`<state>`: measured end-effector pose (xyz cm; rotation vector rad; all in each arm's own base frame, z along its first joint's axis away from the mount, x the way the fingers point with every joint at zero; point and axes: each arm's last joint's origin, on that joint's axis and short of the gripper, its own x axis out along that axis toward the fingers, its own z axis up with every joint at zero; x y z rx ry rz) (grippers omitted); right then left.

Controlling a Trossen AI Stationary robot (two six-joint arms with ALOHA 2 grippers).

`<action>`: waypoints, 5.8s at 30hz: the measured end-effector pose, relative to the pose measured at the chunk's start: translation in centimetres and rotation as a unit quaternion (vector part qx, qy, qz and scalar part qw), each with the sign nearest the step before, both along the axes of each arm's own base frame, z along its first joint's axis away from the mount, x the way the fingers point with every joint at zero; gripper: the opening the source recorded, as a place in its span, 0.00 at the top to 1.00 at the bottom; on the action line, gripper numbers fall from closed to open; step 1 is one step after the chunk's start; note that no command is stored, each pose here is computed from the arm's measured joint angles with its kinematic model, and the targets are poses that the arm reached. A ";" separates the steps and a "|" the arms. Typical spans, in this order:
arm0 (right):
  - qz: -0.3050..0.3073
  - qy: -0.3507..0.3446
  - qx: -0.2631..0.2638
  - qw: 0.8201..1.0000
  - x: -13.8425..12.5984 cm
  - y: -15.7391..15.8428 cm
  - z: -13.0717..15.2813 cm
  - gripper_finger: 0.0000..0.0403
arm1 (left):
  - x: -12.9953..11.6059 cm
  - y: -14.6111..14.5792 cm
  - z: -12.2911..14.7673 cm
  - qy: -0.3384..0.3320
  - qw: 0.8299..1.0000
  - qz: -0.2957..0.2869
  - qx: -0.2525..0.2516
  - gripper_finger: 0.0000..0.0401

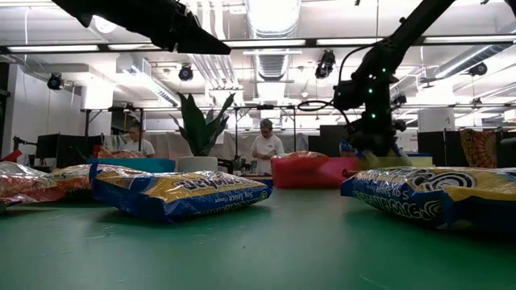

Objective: Sort Maruchan noodles
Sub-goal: Put the blue noodle pack into the yellow bin, then put the red noodle pack into the blue bin

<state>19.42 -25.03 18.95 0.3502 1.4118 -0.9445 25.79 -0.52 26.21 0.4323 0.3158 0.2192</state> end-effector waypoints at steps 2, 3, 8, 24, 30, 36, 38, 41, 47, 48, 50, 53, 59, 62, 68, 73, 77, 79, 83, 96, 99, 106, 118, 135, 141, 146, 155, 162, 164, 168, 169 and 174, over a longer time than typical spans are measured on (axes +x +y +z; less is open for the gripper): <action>-0.001 0.001 0.002 1.000 0.0 0.1 0.3 0.96 | 0.0 0.0 0.0 0.000 1.000 0.000 0.000 0.91; -0.005 -0.002 0.000 1.000 0.0 0.0 0.4 0.94 | 0.0 0.0 0.0 0.000 1.000 0.000 0.000 0.91; -0.021 -0.015 -0.008 1.000 0.3 -0.3 1.5 0.83 | 0.0 0.0 0.0 -0.001 1.000 0.000 -0.001 0.91; -0.045 0.064 -0.024 0.997 -0.4 -0.2 2.6 0.73 | 0.0 0.0 0.0 0.002 1.000 0.000 -0.002 0.91; -0.040 0.086 -0.011 0.995 -0.7 0.2 2.1 0.77 | 0.0 0.0 -0.1 0.002 1.000 0.001 -0.002 0.91; -0.044 0.094 -0.023 0.994 -0.8 0.2 2.6 0.80 | 0.0 0.0 -0.1 0.002 1.000 0.001 -0.004 0.91; -0.051 0.087 -0.029 0.994 -0.9 0.3 3.2 0.80 | 0.0 0.0 -0.1 0.002 1.000 0.001 -0.004 0.91; -0.064 0.074 -0.041 0.994 -1.1 0.5 4.5 0.80 | 0.0 0.0 -0.1 0.002 1.000 0.001 -0.004 0.91; -0.100 0.014 -0.081 0.992 -1.1 2.5 8.0 0.79 | 0.0 0.0 -0.1 0.002 1.000 0.001 -0.004 0.91; -0.102 -0.002 -0.088 0.991 -1.0 3.1 8.6 0.79 | 0.0 0.0 -0.1 0.002 1.000 0.001 -0.004 0.91; -0.101 -0.038 -0.098 0.989 -0.9 4.5 9.8 0.79 | 0.0 0.0 -0.1 0.002 1.000 0.001 -0.004 0.91; -0.086 -0.097 -0.117 0.985 -0.4 7.1 11.3 0.80 | 0.0 0.0 -0.1 0.002 1.000 0.001 -0.005 0.91; -0.006 -0.240 -0.159 0.958 1.2 13.3 11.2 0.82 | 0.0 0.0 -0.1 0.000 1.000 0.003 -0.012 0.91; 0.056 -0.303 -0.164 0.937 1.7 16.5 9.4 0.82 | 0.0 0.0 -0.1 -0.001 1.000 0.004 -0.014 0.91; 0.186 -0.402 -0.164 0.881 1.8 21.9 3.8 0.82 | 0.0 0.0 -0.1 -0.005 1.000 0.007 -0.026 0.91; 0.186 -0.460 -0.146 0.856 0.7 23.6 0.9 0.84 | 0.0 0.0 -0.1 -0.009 0.999 0.011 -0.041 0.91; 0.132 -0.479 -0.117 0.860 0.0 23.5 0.6 0.85 | 0.0 0.0 -0.1 -0.013 0.998 0.014 -0.054 0.91; 0.121 -0.473 -0.098 0.867 -0.2 23.6 0.6 0.86 | 0.0 0.0 0.0 -0.015 0.998 0.016 -0.058 0.91; 0.078 -0.441 -0.067 0.891 -0.5 23.6 0.8 0.87 | 0.0 0.0 0.0 -0.017 0.997 0.018 -0.067 0.91; -0.053 -0.278 -0.029 0.959 -0.7 22.4 -2.1 0.93 | 0.0 0.0 0.0 -0.020 0.997 0.020 -0.075 0.91; -0.052 -0.257 0.000 0.965 -0.1 22.1 -3.2 0.93 | 0.0 0.0 0.0 -0.020 0.997 0.021 -0.077 0.91; 0.082 -0.347 0.112 0.927 3.9 22.0 -4.5 0.93 | 0.0 0.0 0.0 -0.023 0.996 0.023 -0.086 0.91; 0.245 -0.460 0.080 0.850 6.3 22.1 -1.3 0.93 | 0.2 0.0 -0.6 -0.031 0.988 0.041 -0.145 0.91; 0.237 -0.407 0.104 0.876 5.0 22.2 -1.8 0.93 | 4.2 -0.3 -6.0 0.026 0.978 0.068 -0.195 0.91; 0.233 -0.398 0.109 0.881 5.2 22.1 -2.3 0.93 | 5.1 -0.3 -6.6 0.026 0.979 0.067 -0.193 0.91; 0.232 -0.399 0.108 0.880 5.2 22.1 -2.3 0.93 | 5.6 -0.4 -6.8 0.027 0.979 0.050 -0.193 0.91; 0.234 -0.391 0.106 0.884 5.1 22.2 -2.5 0.93 | 5.6 -0.5 -6.9 0.026 0.978 0.051 -0.199 0.91; 0.223 -0.357 0.094 0.902 4.0 22.4 -4.0 0.93 | 5.7 -0.5 -7.4 0.033 0.974 0.054 -0.219 0.88; 0.219 -0.355 0.080 0.905 3.8 22.3 -4.2 0.93 | 5.8 -0.5 -7.6 0.033 0.972 0.056 -0.224 0.85; 0.220 -0.368 0.067 0.901 3.8 22.3 -4.3 0.93 | 6.0 -0.5 -8.2 0.037 0.970 0.061 -0.232 0.78; 0.221 -0.376 0.063 0.898 3.9 22.3 -4.3 0.93 | 6.1 -0.5 -8.3 0.036 0.969 0.062 -0.235 0.75; 0.229 -0.419 0.045 0.878 4.3 22.2 -3.9 0.93 | 6.6 -0.5 -9.2 0.030 0.968 0.064 -0.241 0.64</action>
